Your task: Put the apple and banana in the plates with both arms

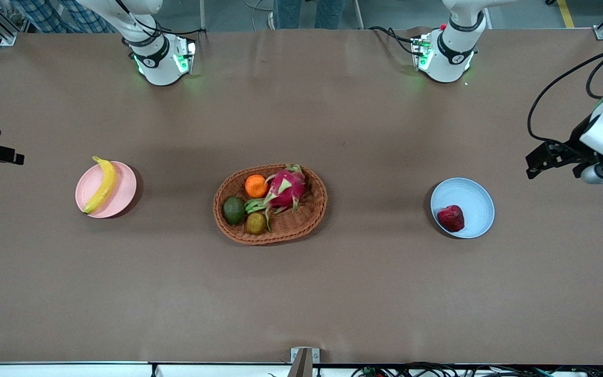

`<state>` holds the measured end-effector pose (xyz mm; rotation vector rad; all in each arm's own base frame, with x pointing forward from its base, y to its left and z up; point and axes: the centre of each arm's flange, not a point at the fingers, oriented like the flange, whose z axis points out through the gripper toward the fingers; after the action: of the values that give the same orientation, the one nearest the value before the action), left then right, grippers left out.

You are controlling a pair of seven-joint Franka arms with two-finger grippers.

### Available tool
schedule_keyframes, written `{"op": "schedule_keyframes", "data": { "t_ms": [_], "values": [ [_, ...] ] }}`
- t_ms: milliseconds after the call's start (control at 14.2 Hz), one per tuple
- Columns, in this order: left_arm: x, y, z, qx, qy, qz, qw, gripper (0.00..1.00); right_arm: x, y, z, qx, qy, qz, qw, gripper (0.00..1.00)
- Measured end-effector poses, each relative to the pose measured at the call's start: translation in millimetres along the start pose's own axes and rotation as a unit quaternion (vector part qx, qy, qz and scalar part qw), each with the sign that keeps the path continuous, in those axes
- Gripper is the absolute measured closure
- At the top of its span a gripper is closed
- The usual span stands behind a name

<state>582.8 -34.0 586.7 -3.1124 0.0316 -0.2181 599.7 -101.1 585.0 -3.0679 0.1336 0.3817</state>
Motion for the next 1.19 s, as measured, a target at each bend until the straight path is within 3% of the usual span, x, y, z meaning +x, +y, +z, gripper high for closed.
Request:
{"op": "schedule_keyframes", "data": {
  "t_ms": [421, 912, 1193],
  "values": [
    [0, 1, -37, -0.010, -0.003, 0.004, 1.000, 0.00, -28, -27, -33, -0.006, 0.021, -0.021, 1.000, 0.00],
    [2, 0, -51, -0.012, 0.010, 0.003, 1.000, 0.00, -66, -36, -38, -0.007, 0.026, -0.028, 0.999, 0.00],
    [3, -2, -51, -0.012, 0.009, 0.001, 1.000, 0.00, -86, -46, -38, -0.010, 0.051, -0.037, 0.998, 0.00]
  ]
}}
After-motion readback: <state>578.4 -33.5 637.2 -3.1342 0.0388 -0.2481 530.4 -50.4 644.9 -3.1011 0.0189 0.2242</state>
